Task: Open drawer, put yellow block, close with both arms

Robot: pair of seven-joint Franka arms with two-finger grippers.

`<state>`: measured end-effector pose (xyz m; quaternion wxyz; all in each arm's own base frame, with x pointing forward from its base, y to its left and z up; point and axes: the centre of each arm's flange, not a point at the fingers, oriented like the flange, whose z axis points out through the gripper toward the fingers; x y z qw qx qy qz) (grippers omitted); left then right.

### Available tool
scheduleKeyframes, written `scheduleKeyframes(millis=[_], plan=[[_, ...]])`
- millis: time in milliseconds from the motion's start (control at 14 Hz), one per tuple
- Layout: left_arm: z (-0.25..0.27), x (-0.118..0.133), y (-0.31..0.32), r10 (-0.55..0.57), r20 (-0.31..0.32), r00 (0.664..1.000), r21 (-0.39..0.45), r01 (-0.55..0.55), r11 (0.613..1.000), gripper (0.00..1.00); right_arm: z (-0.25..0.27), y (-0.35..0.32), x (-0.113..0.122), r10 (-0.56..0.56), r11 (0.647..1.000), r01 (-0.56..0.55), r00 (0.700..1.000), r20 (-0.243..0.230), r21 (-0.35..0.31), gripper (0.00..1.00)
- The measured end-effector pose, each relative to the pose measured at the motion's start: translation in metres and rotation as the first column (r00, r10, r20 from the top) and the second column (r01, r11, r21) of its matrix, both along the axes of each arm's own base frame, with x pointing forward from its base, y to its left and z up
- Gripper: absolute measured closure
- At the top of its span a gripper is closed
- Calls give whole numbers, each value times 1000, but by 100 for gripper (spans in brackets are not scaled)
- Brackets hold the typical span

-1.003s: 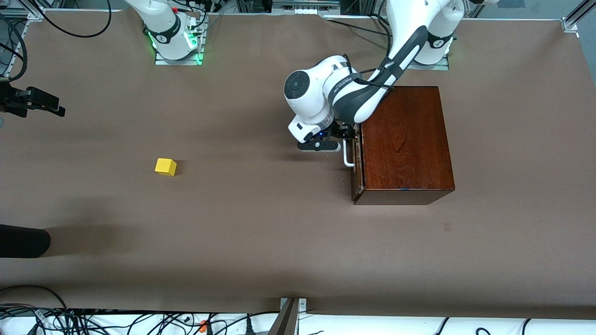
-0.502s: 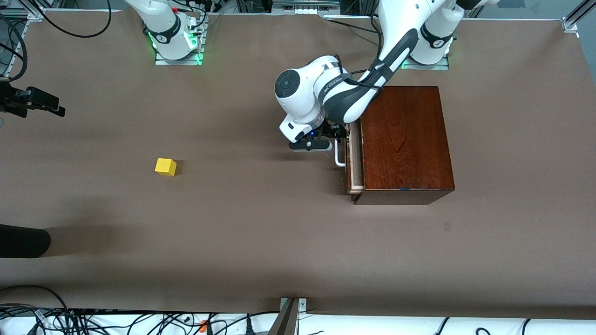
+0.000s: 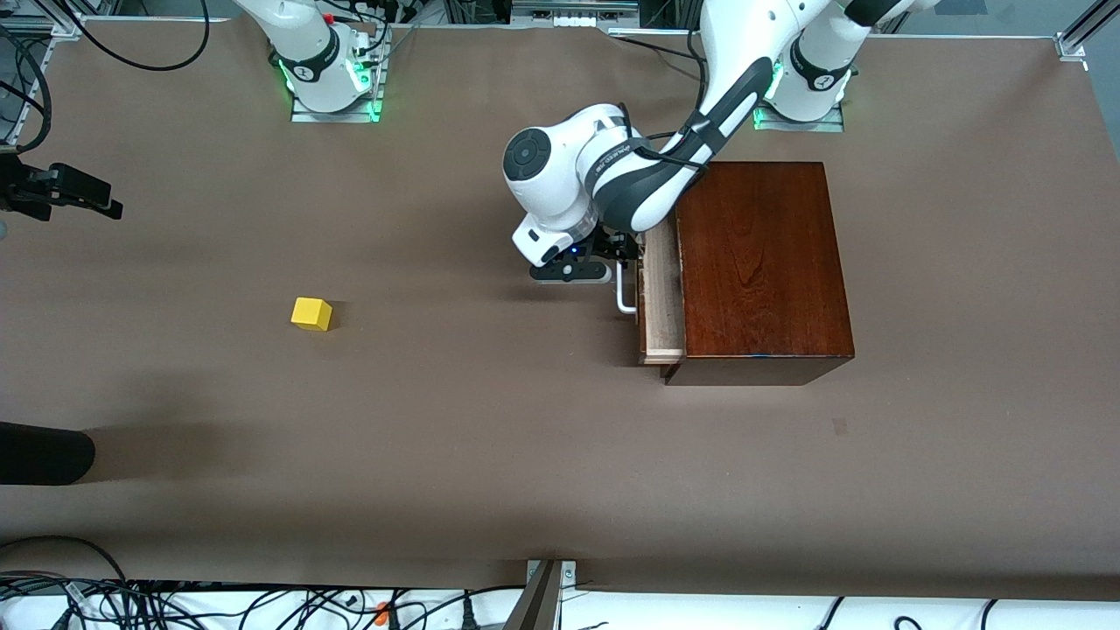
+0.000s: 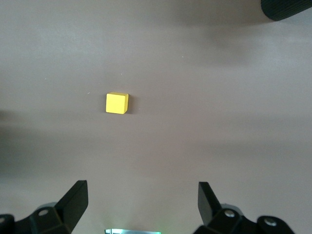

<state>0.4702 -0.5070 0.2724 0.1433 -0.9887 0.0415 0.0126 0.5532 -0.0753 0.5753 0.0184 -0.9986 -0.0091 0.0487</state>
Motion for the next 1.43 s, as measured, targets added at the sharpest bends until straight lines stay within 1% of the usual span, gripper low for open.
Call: scheduleKeyframes(millis=[215,717,1003,1433], plan=[[5,-2,-21,2,14,1000,-49,-2,999,0,0,0,0,0,1000,0,1000,0,0,0],[2,-2,-28,30,26,999,-63,-28,998,0,0,0,0,0,1000,0,1000,0,0,0],[6,-6,-46,30,52,998,-123,-24,992,0,0,0,0,0,1000,0,1000,0,0,0],[10,-9,-59,40,65,997,-151,-30,988,0,0,0,0,0,1000,0,1000,0,0,0]])
